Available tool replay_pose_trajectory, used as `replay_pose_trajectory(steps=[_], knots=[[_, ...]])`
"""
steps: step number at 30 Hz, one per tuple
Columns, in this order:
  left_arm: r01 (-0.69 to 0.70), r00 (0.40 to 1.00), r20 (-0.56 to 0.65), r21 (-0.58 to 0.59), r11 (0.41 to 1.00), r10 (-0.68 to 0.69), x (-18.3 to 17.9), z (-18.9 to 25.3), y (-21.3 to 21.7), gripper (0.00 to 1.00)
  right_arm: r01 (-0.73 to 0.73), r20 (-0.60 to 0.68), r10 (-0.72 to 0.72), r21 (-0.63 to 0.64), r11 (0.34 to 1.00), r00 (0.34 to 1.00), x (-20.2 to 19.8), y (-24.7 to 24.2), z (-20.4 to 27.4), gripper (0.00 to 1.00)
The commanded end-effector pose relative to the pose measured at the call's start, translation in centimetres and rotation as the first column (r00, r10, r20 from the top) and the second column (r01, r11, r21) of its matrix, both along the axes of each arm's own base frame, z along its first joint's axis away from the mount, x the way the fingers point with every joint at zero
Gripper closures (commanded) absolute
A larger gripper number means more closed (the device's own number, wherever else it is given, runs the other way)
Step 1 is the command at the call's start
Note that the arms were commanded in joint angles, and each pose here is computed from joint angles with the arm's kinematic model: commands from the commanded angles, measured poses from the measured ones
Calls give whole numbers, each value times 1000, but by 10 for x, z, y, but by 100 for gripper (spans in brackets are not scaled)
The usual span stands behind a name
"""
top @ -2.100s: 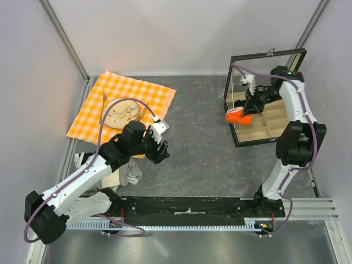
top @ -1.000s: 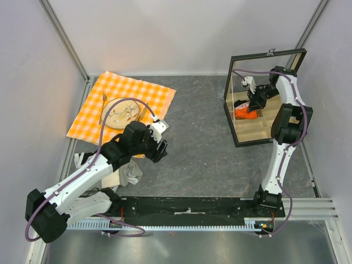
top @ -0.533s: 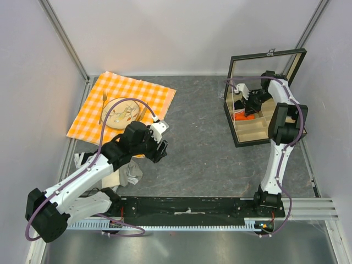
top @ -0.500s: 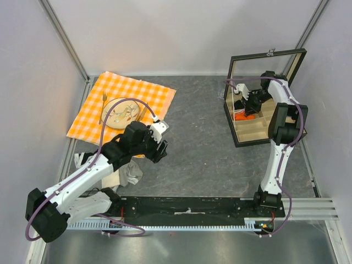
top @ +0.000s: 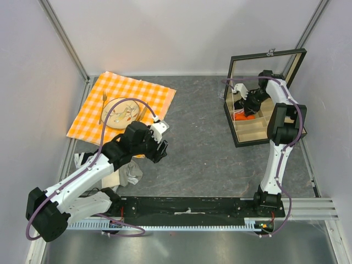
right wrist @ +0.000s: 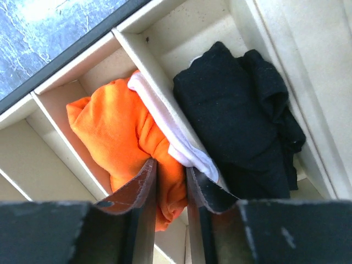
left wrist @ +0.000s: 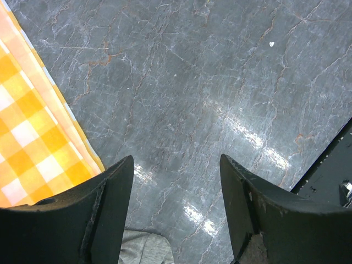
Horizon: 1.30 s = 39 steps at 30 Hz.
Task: Roll the underwear
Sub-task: Place the underwear in the storage box, then reset both arms
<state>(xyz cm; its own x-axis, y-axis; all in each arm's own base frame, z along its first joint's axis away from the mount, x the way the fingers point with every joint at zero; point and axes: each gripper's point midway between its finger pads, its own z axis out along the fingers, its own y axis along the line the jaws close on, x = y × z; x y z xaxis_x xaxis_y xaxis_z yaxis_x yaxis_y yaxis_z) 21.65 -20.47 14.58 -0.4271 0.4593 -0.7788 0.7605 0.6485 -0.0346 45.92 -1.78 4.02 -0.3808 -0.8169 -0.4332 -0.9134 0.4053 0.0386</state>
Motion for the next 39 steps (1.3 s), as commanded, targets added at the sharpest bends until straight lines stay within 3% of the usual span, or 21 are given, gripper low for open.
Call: replay_pose_trajectory(steps=[1,6,12,20,24,29,39], knots=[[24,999,47,1,1000,-24,3,8,1,30,80,-81,-89,-104,991,993,-8,-34,-30,60],[24,998,64,-15,1000,-23,3,15,0,30,134,14,-133,-54,990,991,6,-33,22,47],[15,997,80,-27,1000,-13,3,19,2,30,184,86,-182,-19,983,980,7,-33,64,37],[-27,994,103,-54,998,33,7,27,4,29,197,195,-203,50,979,960,-5,-26,123,35],[-120,986,104,-109,987,132,12,39,9,18,201,241,-219,98,975,945,-15,-16,149,34],[-138,979,122,-188,972,162,6,60,13,13,220,279,-250,135,966,927,-29,-9,172,31],[-216,973,-8,-396,893,232,-31,105,20,5,220,372,-299,241,945,879,-88,18,223,25]])
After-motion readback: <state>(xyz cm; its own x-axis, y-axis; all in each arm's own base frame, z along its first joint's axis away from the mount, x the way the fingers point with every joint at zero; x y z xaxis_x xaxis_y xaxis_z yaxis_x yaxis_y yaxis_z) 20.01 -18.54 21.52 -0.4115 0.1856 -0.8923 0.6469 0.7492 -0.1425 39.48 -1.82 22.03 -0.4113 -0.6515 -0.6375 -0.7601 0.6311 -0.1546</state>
